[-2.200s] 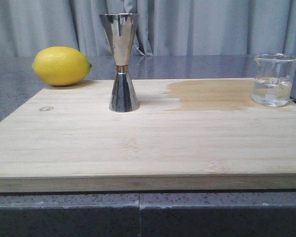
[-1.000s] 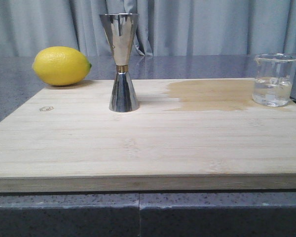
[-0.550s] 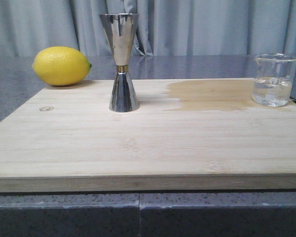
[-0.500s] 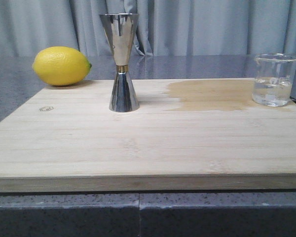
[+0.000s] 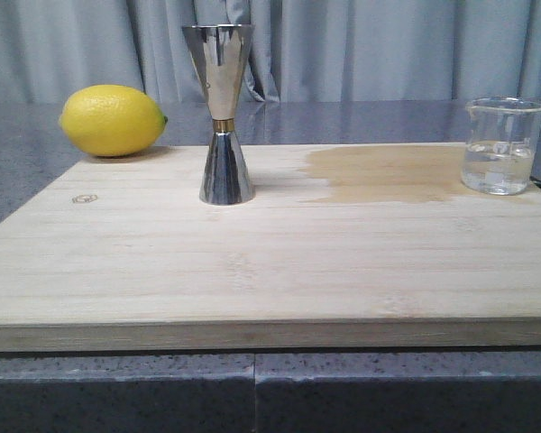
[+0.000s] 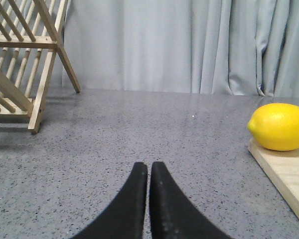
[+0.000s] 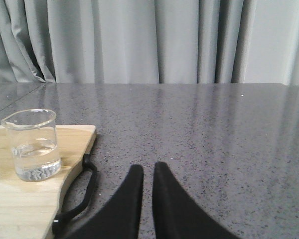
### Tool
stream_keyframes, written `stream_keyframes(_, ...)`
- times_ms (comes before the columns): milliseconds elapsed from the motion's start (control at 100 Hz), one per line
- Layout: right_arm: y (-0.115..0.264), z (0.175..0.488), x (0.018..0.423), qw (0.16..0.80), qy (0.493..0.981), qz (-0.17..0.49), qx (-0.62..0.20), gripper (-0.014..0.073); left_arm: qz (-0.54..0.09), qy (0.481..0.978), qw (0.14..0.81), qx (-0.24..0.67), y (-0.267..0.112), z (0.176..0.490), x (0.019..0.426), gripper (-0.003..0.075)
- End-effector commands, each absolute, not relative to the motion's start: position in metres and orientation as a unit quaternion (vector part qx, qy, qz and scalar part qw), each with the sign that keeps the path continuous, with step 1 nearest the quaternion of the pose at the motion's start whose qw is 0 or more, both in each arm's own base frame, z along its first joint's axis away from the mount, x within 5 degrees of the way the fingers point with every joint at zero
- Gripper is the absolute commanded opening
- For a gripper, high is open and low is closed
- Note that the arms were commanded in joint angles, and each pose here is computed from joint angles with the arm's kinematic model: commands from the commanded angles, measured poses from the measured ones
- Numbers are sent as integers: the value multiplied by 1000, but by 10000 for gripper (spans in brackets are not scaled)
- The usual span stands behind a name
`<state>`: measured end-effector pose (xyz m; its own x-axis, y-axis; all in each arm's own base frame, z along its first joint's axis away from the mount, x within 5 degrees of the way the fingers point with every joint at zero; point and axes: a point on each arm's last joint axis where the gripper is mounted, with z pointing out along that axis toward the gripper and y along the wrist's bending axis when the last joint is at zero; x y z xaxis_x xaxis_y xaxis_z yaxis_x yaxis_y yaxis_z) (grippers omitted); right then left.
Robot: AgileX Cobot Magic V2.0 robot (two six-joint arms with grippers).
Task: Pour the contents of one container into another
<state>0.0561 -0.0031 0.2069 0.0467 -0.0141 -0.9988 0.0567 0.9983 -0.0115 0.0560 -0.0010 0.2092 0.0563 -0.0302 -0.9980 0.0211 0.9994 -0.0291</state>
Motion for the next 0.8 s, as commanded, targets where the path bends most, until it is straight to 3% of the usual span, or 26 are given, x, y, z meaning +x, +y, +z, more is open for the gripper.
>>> stream_keyframes(0,-3,212,54,756,654,-25,16,25,-33,656,754,-14,-1,209,55,-19)
stream_keyframes(130,-4,217,53,771,635,-6,35,25,-83,628,771,-62,0,215,54,-19)
stream_keyframes(290,-3,227,51,767,639,18,54,25,-97,598,792,-72,0,231,51,-19)
stream_keyframes(570,0,281,39,757,651,26,44,25,-108,629,766,-69,-2,276,39,-19)
stream_keyframes(790,1,323,44,724,688,31,38,25,-125,670,731,-40,-7,317,39,-18)
